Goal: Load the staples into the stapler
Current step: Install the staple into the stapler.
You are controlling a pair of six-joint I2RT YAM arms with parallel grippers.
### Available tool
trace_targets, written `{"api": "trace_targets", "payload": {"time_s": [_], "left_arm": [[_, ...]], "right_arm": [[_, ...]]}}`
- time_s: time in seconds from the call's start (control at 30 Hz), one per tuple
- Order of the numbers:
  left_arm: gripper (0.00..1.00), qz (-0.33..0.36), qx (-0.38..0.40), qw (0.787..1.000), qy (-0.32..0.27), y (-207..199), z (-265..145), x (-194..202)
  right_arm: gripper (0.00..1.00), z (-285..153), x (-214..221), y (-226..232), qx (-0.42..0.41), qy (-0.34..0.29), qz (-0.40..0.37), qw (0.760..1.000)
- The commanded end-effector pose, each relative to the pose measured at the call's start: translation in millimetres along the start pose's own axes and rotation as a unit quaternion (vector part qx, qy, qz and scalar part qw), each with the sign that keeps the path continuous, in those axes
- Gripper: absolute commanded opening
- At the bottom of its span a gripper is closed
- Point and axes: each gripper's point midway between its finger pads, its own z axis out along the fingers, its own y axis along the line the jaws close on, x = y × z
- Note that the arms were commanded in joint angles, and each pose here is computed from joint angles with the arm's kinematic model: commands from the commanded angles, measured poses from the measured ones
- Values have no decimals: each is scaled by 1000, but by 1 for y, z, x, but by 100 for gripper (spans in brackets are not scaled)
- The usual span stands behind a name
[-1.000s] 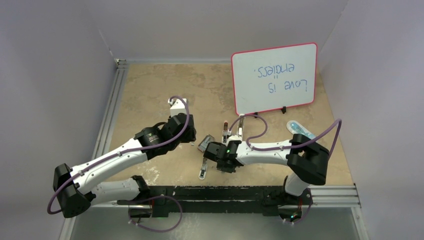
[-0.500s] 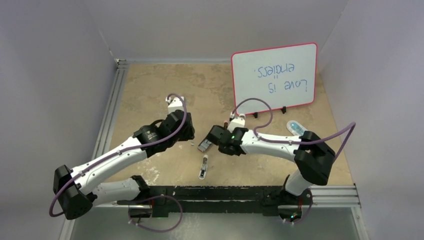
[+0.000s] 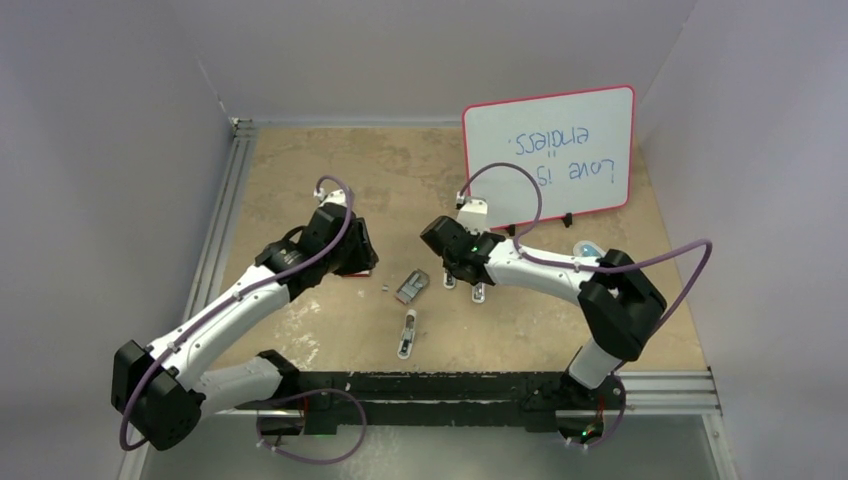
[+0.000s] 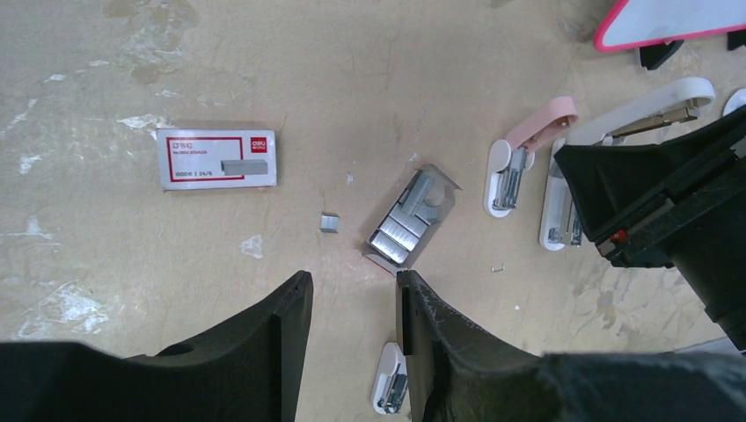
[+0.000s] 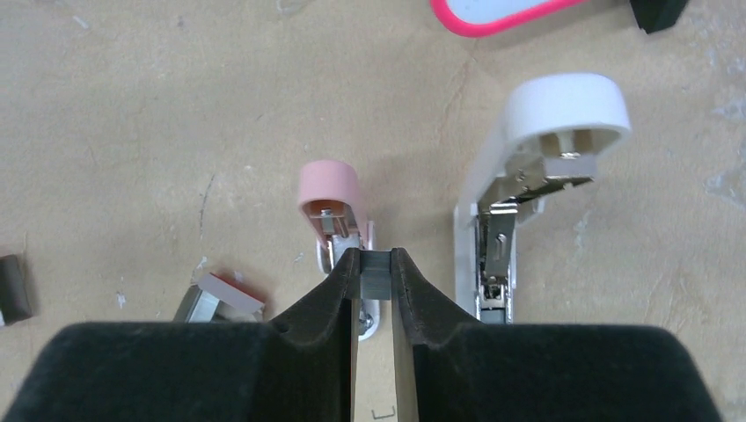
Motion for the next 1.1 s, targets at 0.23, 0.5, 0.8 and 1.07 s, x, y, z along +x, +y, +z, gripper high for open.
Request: {"api": "trace_targets", "payload": {"time_s": [0.23, 0.5, 0.8, 1.07], "left_arm": [[39, 8, 29, 1000, 2, -10, 5, -5], [38, 7, 26, 1000, 4, -7, 7, -3], [38, 7, 24, 1000, 6, -6, 8, -2], [38, 8, 24, 1000, 7, -6, 8, -2]], "right_arm": [[15, -3, -11, 30, -62, -2, -24, 998], [15, 4, 3, 26, -50, 16, -28, 998], [14, 8, 10, 24, -47, 24, -33, 998], [14, 11, 17, 22, -47, 32, -38, 998]]}}
